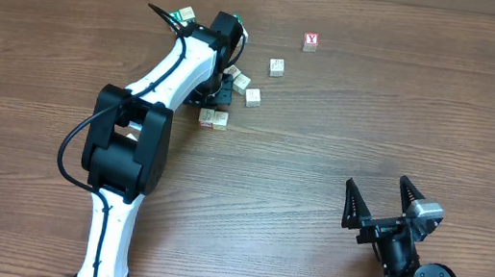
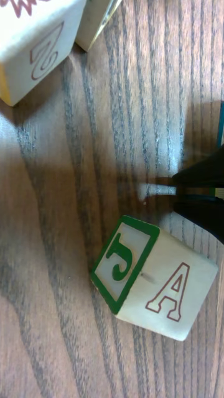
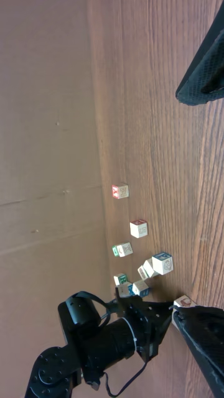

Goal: Form a horizontal line

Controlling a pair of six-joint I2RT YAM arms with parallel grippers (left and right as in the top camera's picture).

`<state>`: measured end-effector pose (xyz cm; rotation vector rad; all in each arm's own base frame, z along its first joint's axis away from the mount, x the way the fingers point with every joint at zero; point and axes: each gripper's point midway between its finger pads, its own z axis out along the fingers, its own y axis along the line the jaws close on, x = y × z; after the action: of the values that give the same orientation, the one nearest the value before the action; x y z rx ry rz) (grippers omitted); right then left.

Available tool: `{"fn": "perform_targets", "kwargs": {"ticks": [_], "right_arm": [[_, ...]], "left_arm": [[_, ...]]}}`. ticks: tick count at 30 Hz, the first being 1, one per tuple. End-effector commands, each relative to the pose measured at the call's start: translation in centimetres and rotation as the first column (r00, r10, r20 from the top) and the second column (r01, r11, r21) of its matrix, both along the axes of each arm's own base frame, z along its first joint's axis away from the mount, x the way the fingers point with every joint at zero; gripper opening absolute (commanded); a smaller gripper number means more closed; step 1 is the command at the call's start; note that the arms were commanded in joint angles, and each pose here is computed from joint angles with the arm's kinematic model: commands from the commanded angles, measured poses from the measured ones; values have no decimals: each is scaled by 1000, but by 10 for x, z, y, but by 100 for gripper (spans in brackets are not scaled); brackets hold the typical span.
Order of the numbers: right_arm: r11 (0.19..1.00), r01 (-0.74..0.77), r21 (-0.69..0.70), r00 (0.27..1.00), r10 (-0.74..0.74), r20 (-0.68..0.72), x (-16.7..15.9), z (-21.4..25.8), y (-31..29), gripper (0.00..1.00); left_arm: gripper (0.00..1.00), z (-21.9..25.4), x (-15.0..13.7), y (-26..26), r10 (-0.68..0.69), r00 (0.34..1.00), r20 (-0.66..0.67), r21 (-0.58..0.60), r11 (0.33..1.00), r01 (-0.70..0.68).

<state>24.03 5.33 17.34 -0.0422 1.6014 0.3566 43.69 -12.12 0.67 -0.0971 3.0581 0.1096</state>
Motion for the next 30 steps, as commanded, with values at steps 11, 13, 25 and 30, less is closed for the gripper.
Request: {"fn": "perform_targets", "kwargs": {"ticks": [11, 13, 25, 30], "right_arm": [[1000, 11, 2, 1000, -11, -2, 1, -3, -2, 100], [1000, 11, 2, 1000, -11, -2, 1, -3, -2, 100], [1000, 11, 2, 1000, -11, -2, 1, -3, -2, 100], [1000, 11, 2, 1000, -11, -2, 1, -3, -2, 100]], "left_arm": [[4, -7, -1, 1, 3, 1000, -14, -5, 1000, -3], [4, -7, 1, 0, 3, 1000, -3, -8, 1000, -3], [5, 52, 57, -1, -6, 985, 174, -64, 998, 18], [4, 118, 85, -16, 4, 954, 300, -145, 989, 41]]}}
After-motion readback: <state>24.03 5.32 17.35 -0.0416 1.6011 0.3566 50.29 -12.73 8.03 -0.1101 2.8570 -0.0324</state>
